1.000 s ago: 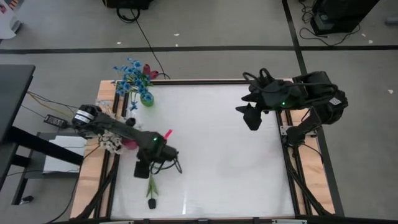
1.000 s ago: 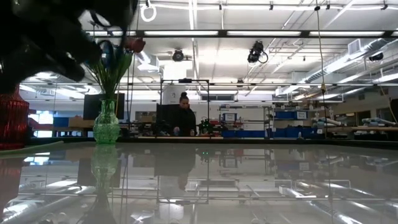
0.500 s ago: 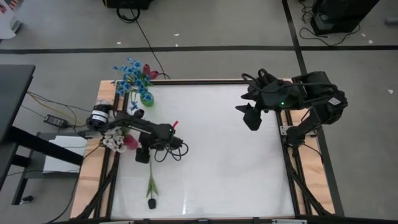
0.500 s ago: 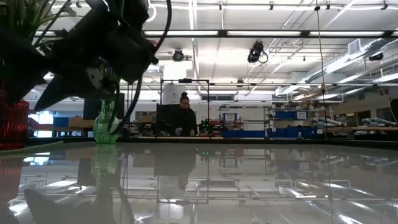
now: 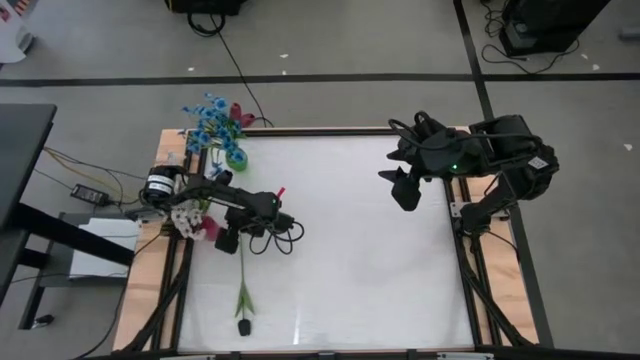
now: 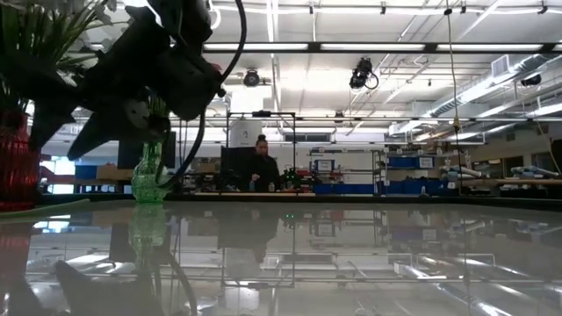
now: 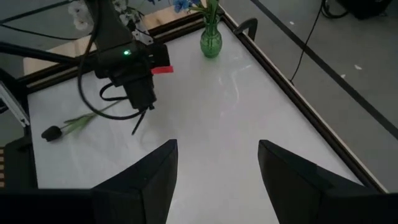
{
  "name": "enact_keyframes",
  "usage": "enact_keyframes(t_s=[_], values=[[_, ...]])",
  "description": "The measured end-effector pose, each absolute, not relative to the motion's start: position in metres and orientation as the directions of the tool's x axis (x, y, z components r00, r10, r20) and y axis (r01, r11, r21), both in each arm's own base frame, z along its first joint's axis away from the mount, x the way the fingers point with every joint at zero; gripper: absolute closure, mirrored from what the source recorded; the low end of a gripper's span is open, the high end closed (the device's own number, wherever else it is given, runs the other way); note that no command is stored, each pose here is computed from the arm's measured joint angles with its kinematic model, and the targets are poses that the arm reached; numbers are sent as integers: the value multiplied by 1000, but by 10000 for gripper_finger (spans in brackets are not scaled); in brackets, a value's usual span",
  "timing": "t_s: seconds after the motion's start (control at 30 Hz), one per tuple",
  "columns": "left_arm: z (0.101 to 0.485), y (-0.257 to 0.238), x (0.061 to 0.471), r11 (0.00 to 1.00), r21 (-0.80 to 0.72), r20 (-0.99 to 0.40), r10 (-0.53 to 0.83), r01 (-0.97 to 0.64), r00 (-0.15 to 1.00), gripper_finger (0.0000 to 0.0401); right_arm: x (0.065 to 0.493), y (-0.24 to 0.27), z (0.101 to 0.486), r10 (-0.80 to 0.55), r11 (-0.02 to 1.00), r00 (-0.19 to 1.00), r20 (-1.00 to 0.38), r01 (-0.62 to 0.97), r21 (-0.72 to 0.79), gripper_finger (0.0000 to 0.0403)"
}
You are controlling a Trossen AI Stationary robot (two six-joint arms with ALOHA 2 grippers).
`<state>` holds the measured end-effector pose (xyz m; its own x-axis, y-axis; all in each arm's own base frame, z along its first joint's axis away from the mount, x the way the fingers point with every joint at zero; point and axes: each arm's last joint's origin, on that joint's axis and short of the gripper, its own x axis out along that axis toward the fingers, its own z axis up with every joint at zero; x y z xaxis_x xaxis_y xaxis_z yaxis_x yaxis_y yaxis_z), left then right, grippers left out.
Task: Sort flowers into vase by color
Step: Adjust the red vase
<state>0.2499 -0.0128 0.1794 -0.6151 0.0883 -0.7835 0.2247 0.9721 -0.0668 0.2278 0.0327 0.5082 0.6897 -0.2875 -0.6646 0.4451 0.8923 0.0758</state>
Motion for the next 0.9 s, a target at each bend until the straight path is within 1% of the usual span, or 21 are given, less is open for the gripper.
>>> enact_keyframes(t_s=[0.13,0.4,0.7,0.9], values=[[174,-16,243,975,-144,-762,-2,167,-648,167,227,36,508,-277,899,688,-670,432,72,172],[159,-15,224,975,-122,-693,49,184,-719,168,226,38,508,-278,904,689,-669,424,61,172],[157,-14,222,984,-93,-686,48,153,-726,168,227,36,508,-297,908,691,-659,417,28,172],[149,-15,210,988,-114,-650,7,107,-760,167,227,36,508,-297,909,692,-658,417,28,172]])
